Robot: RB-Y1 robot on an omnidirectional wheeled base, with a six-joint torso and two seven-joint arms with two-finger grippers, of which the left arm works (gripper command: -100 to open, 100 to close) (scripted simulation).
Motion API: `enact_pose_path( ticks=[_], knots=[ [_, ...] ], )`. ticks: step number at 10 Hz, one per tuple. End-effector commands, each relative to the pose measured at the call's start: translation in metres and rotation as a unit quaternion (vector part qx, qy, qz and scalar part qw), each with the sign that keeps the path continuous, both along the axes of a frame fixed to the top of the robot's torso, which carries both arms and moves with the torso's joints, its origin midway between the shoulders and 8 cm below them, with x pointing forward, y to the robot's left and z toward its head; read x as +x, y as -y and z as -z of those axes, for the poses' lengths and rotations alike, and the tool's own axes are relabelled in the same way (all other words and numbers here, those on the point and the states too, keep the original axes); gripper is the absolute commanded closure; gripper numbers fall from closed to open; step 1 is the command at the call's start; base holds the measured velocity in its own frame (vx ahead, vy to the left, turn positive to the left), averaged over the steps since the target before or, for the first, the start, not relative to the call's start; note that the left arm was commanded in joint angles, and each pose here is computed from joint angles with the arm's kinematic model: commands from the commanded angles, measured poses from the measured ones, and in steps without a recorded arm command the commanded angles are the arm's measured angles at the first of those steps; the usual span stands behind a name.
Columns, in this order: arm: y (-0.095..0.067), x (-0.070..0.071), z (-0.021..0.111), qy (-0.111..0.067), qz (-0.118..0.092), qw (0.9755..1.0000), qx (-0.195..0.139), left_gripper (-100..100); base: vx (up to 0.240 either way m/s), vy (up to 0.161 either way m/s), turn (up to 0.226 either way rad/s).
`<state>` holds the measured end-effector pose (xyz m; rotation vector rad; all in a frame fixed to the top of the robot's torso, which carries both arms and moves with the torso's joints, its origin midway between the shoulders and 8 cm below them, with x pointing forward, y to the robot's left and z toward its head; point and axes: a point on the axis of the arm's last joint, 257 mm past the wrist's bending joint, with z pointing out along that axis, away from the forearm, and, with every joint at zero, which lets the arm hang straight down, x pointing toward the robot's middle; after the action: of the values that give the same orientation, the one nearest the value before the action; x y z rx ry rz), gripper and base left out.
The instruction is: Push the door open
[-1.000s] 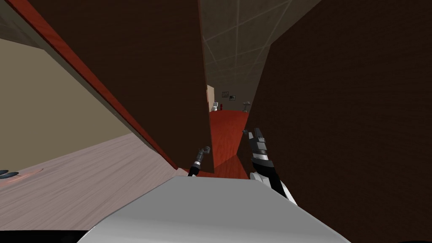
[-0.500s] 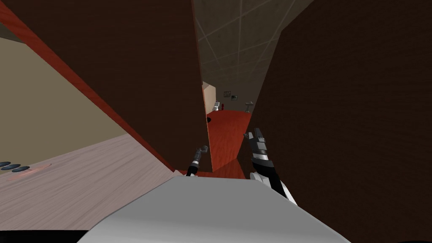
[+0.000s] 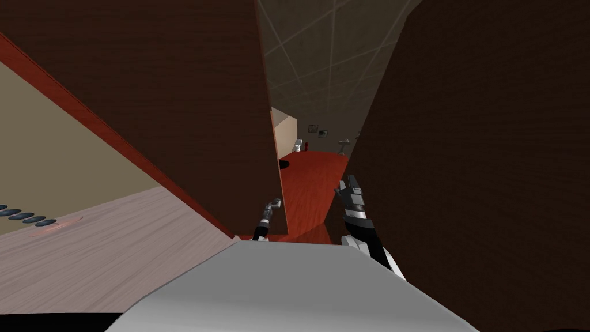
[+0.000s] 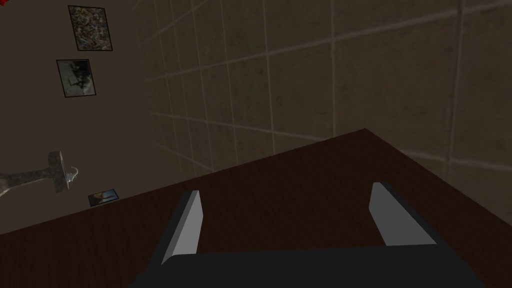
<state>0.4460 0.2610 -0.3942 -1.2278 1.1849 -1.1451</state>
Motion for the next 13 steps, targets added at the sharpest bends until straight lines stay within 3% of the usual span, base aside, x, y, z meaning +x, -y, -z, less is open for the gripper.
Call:
enact_pose_path(
  ticks=[1, 5, 6, 8, 13],
  knots=[
    [-0.005, 0.003, -0.004, 0.006, -0.010, 0.9999, -0.003, 100, 0.163, -0.096, 0.077],
    [-0.017, -0.001, 0.000, 0.002, -0.027, 0.9996, -0.005, 100, 0.143, -0.067, 0.050],
    [-0.030, 0.000, -0.003, 0.005, -0.036, 0.9993, 0.002, 100, 0.119, -0.001, 0.054],
    [-0.035, -0.001, -0.004, 0.005, -0.040, 0.9992, 0.005, 100, 0.164, -0.008, 0.027],
    [-0.070, -0.003, -0.010, 0.010, -0.074, 0.9969, 0.023, 100, 0.192, -0.008, 0.059]
  ],
)
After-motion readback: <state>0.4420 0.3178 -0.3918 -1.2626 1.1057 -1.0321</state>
